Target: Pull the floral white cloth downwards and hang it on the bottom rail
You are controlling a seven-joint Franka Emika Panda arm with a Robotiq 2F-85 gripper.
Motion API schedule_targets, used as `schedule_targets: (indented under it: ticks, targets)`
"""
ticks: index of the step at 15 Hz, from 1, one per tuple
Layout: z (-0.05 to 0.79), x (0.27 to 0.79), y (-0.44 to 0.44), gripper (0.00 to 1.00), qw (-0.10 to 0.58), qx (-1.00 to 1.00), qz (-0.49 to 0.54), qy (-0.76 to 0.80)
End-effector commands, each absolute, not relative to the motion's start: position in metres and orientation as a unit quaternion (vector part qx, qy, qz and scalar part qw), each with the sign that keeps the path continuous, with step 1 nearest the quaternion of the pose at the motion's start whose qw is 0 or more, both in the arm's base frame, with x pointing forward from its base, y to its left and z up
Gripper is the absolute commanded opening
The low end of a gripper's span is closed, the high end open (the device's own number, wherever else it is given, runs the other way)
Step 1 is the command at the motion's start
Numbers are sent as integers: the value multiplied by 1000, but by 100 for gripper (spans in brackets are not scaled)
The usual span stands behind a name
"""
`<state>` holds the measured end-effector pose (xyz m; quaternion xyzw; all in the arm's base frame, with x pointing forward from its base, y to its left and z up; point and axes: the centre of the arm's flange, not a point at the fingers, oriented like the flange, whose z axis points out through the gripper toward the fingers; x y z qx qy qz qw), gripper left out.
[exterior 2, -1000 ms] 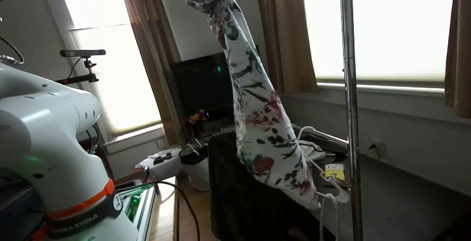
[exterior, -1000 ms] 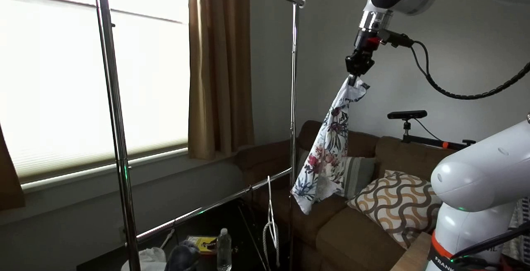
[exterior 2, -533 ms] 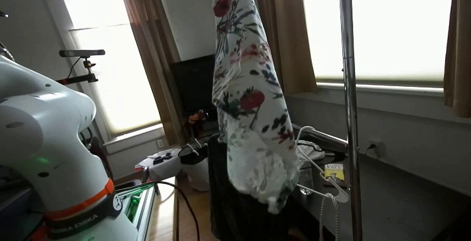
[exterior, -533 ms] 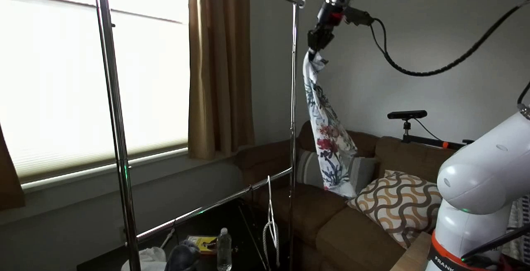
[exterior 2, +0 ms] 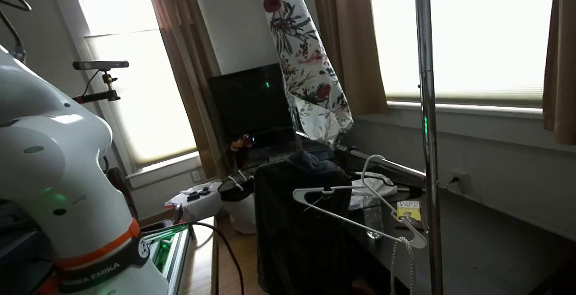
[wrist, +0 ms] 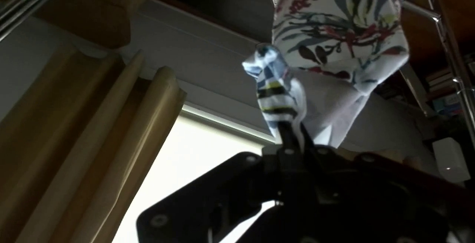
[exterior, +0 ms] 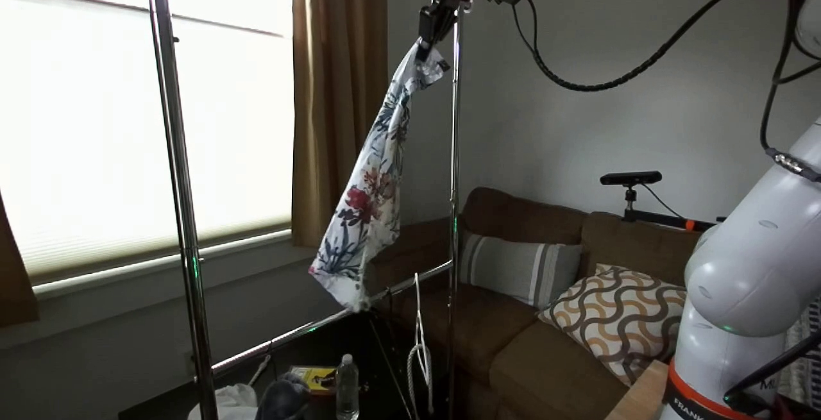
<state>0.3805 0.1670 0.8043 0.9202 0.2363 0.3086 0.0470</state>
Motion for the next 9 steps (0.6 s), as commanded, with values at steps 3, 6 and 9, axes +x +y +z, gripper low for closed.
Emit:
schedule_targets:
  ticks: [3, 6, 9]
  targets:
    - [805, 403, 214, 1, 48, 928, 316, 194]
    - [815, 418, 267, 1, 67, 924, 340, 162]
    - [812, 439, 293, 1, 99, 921, 363, 106]
